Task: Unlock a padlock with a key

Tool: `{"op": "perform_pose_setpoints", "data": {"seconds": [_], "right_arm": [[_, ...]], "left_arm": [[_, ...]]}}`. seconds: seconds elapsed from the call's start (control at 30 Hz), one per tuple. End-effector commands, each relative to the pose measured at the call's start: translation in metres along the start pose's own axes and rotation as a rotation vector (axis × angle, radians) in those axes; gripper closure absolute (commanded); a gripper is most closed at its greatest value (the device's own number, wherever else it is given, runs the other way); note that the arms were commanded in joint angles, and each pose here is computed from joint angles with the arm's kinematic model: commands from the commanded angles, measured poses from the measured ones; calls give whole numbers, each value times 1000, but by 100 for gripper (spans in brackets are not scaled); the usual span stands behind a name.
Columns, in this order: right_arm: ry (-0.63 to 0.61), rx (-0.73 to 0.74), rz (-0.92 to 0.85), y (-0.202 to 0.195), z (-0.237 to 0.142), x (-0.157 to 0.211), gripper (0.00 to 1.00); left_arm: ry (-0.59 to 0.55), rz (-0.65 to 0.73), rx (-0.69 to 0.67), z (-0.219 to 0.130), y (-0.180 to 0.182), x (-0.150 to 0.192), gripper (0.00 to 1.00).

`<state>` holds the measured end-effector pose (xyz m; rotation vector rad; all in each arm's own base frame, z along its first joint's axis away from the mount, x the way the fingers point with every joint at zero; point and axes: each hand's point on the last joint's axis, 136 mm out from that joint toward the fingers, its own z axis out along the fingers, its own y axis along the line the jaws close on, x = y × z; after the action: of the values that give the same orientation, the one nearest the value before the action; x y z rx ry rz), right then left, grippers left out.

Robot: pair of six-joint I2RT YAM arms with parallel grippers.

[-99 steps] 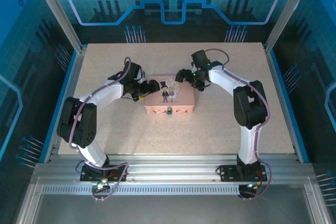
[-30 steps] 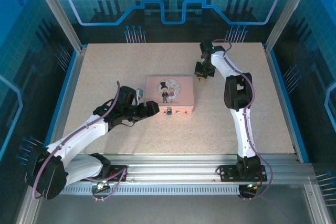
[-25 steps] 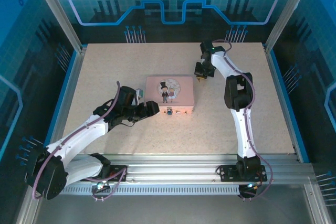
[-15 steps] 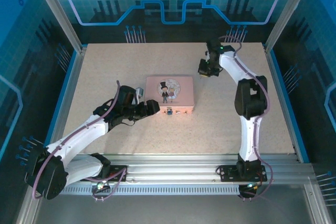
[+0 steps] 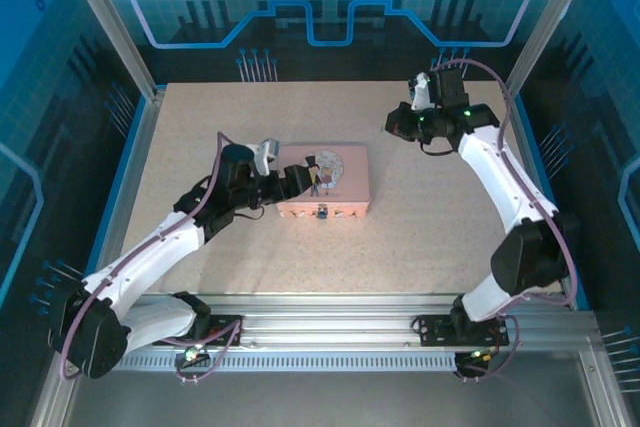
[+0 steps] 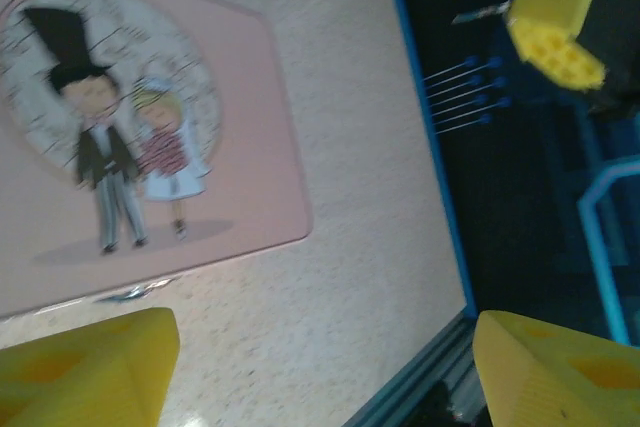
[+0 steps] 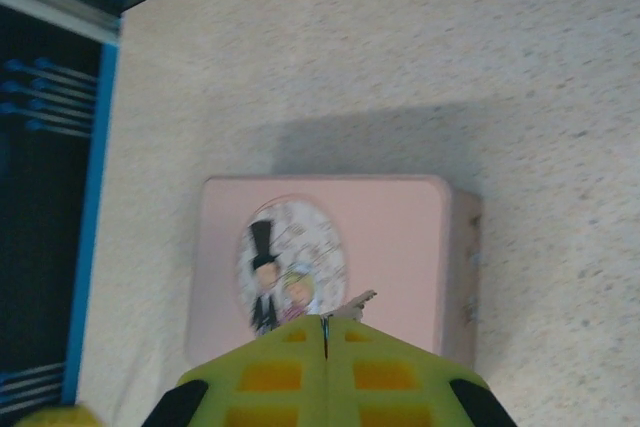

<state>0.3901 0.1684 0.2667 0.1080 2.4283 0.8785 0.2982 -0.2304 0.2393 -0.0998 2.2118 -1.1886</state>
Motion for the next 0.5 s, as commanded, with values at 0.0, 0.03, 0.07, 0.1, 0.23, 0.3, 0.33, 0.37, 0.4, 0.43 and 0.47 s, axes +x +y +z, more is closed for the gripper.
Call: {"op": "perform_pose_setpoints", "data": {"seconds": [0.0, 0.03, 0.07, 0.1, 0.23, 0.3, 0.33, 0.37, 0.4, 0.43, 0.47], "right_arm": [[44, -187, -42, 40, -22, 23, 100], [59, -226, -50, 46, -26, 31, 100], [74, -265, -57, 51, -31, 38, 100], [86, -294, -62, 56, -34, 44, 100], [147, -430, -98, 76, -48, 71, 100], [181, -472, -107, 83, -52, 83, 100], [195, -487, -107, 86, -54, 88, 100], [207, -498, -104, 88, -55, 92, 100], [215, -507, -102, 89, -57, 95, 100], [223, -524, -105, 92, -59, 99, 100], [228, -540, -105, 95, -61, 102, 100]], "left_arm": [[-31, 91, 161, -2, -48, -20, 18], [-28, 108, 185, -2, -54, -22, 17], [-24, 122, 209, -1, -61, -24, 17], [-19, 133, 224, -1, -65, -25, 17], [-3, 169, 307, 2, -83, -28, 22], [13, 185, 358, 3, -91, -26, 26], [25, 190, 382, 4, -95, -25, 26], [35, 199, 403, 5, -100, -23, 26], [43, 208, 418, 6, -102, -21, 26], [56, 217, 431, 8, -105, -18, 25], [65, 227, 439, 9, -108, -16, 24]]}}
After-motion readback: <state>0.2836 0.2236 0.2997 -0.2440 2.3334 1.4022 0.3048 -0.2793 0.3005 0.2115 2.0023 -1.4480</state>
